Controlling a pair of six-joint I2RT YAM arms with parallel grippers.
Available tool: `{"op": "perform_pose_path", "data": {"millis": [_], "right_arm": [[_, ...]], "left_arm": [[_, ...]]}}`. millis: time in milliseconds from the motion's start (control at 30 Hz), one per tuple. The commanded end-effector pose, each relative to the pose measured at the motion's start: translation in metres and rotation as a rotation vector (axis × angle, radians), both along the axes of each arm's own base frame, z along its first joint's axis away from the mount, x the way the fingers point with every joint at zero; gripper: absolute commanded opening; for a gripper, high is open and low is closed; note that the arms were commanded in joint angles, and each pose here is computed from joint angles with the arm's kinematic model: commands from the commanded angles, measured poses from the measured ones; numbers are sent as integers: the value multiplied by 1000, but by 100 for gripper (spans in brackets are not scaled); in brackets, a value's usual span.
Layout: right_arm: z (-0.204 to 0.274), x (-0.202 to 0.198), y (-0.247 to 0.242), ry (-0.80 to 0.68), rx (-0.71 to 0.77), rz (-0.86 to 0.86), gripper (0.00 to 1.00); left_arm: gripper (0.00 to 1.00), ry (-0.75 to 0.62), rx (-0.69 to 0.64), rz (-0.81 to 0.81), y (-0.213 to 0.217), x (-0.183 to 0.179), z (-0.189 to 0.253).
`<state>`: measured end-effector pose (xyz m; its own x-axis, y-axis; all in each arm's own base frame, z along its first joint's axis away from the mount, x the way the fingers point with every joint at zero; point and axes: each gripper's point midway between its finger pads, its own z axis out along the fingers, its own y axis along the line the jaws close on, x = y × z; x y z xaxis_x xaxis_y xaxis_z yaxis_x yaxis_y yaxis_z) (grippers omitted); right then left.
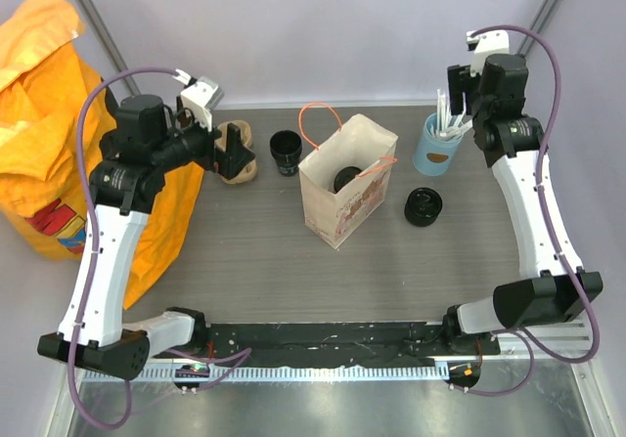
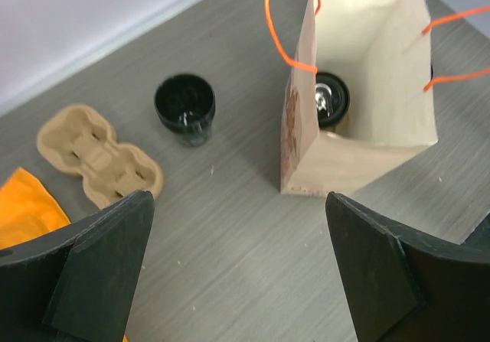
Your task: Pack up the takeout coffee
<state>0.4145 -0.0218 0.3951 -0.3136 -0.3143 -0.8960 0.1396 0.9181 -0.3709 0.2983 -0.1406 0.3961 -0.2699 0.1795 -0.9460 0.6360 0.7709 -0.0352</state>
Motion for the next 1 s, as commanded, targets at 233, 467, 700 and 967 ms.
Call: {"op": "perform_pose_path", "data": {"millis": [233, 467, 700, 967], "right_arm": [[-78, 49, -25, 77, 251, 9, 71], [-108, 59, -8, 126, 344, 69, 60], [-132, 66, 2, 171, 378, 112, 56], [-156, 72, 2, 216, 388, 104, 48]], "left_arm": [[100, 14, -71, -51, 2, -12, -14], [100, 31, -94, -65, 0, -11, -18], [100, 44, -109, -75, -1, -9, -20], [100, 59, -124, -84, -2, -8, -23]]}}
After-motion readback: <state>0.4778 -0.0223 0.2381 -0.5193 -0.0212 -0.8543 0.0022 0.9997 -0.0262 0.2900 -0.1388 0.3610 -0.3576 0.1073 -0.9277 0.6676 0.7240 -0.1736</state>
